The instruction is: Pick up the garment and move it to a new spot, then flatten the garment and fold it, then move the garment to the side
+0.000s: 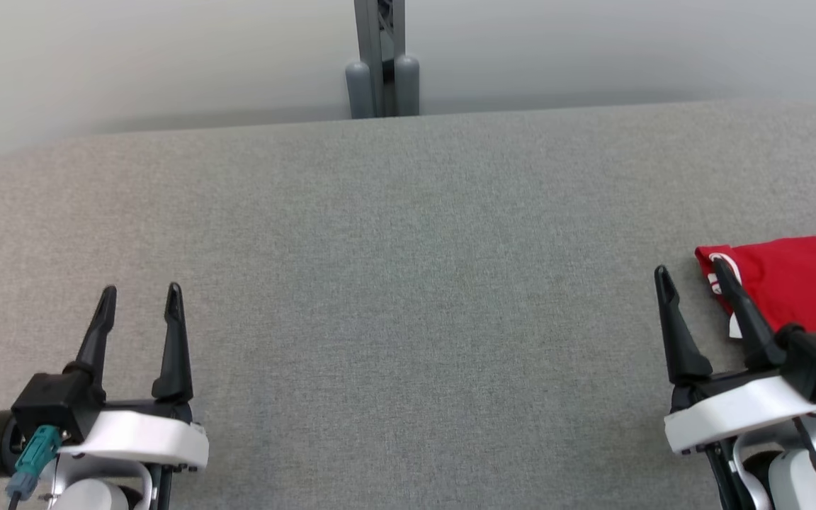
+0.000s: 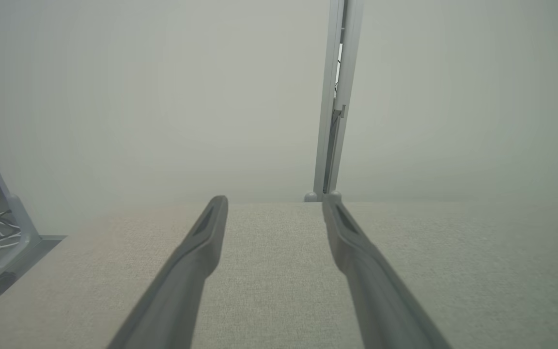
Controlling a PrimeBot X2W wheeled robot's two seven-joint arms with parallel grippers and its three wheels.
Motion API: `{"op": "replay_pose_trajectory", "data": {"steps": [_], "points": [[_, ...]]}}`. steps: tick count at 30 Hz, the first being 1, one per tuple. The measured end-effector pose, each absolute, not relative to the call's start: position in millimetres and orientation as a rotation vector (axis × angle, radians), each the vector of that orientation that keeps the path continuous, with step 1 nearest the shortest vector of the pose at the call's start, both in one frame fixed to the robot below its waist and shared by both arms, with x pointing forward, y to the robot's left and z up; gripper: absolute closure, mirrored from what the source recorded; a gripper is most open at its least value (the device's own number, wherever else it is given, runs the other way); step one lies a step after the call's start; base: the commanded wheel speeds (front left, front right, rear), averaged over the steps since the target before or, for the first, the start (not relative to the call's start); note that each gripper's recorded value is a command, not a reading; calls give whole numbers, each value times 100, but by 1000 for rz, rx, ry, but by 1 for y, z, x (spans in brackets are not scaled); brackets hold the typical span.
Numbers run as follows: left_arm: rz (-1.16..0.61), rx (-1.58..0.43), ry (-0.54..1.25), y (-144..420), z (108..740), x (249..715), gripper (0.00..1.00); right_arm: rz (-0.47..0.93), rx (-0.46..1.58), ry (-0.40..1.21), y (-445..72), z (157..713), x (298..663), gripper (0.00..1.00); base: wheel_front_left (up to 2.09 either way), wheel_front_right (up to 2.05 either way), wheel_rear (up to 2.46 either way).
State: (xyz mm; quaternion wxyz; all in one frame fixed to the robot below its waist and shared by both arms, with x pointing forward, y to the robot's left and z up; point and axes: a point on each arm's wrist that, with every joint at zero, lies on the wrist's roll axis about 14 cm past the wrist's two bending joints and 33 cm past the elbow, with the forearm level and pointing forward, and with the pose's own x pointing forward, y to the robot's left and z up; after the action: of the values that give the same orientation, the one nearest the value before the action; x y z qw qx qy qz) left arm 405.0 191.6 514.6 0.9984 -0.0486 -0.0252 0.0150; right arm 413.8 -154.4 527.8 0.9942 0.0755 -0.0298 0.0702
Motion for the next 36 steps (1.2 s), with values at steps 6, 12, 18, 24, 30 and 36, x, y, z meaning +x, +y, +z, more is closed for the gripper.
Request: {"op": "replay_pose_trajectory", "data": {"steps": [6, 12, 18, 24, 30, 36], "points": [[9, -126, -58, 192, 517, 387, 0, 149, 144, -39, -151, 523, 396, 0, 0, 0, 0], [-21, -102, -80, 185, 521, 378, 0, 128, 128, -30, -158, 520, 381, 0, 0, 0, 0], [-31, -68, -77, 182, 519, 366, 0, 88, 126, -27, -172, 520, 363, 0, 0, 0, 0], [-30, -61, -81, 182, 520, 363, 0, 70, 127, -33, -178, 523, 355, 0, 0, 0, 0], [-16, -56, -78, 185, 519, 361, 0, 66, 131, -49, -180, 529, 354, 0, 0, 0, 0], [0, -55, -71, 189, 518, 360, 0, 74, 136, -47, -177, 529, 354, 0, 0, 0, 0]]}}
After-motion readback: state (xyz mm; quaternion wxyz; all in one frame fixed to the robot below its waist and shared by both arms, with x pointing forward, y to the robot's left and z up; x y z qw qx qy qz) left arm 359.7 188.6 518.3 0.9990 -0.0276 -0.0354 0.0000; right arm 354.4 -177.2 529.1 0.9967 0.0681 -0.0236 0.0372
